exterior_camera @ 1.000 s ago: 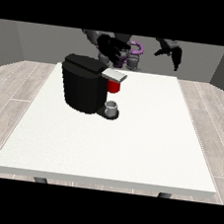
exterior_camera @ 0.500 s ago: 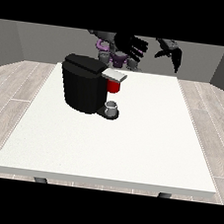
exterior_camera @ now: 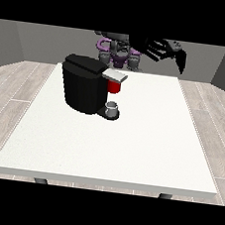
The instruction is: Insert the coffee pod into the coffee machine and close the lid
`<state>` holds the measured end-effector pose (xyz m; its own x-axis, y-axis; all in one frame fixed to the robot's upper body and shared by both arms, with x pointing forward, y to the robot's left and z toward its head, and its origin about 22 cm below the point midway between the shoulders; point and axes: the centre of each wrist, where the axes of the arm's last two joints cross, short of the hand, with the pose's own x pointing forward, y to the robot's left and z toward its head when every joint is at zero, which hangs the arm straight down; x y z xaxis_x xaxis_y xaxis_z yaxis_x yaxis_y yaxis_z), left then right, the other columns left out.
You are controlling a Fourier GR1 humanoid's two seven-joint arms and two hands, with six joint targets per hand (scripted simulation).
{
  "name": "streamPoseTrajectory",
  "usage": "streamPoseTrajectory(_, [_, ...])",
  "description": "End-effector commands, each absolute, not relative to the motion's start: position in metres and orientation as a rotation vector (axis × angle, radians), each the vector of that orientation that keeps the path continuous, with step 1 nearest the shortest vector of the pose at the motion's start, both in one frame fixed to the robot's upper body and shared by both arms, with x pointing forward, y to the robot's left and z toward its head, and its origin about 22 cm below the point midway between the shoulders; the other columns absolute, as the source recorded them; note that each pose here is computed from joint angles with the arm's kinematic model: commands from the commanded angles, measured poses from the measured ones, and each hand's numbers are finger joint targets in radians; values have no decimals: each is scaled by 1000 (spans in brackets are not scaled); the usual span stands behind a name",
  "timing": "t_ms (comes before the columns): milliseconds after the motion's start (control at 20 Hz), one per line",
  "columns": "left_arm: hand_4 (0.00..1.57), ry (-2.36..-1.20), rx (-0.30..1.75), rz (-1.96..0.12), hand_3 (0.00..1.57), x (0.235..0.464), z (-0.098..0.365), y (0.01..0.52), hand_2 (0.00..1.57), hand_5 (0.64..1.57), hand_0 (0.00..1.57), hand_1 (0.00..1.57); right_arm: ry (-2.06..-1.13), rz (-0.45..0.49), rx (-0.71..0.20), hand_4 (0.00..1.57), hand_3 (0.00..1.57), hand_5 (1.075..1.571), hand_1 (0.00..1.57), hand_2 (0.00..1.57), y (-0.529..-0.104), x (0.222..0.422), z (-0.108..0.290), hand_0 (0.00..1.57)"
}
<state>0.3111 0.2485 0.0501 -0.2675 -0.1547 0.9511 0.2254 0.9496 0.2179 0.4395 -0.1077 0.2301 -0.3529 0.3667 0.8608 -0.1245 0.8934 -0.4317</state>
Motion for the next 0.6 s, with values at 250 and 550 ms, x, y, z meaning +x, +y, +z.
streamPoseTrajectory(250, [399,-1853,-111,-400,0,321,71,225,0,1571,0,0,-1919,550,-222,0,0,1571,0,0,-89,443,269,0])
streamPoseTrajectory(550, [377,-1861,-165,-434,0,315,72,244,0,1571,0,0,-1934,497,-237,0,0,1571,0,0,-97,448,277,0])
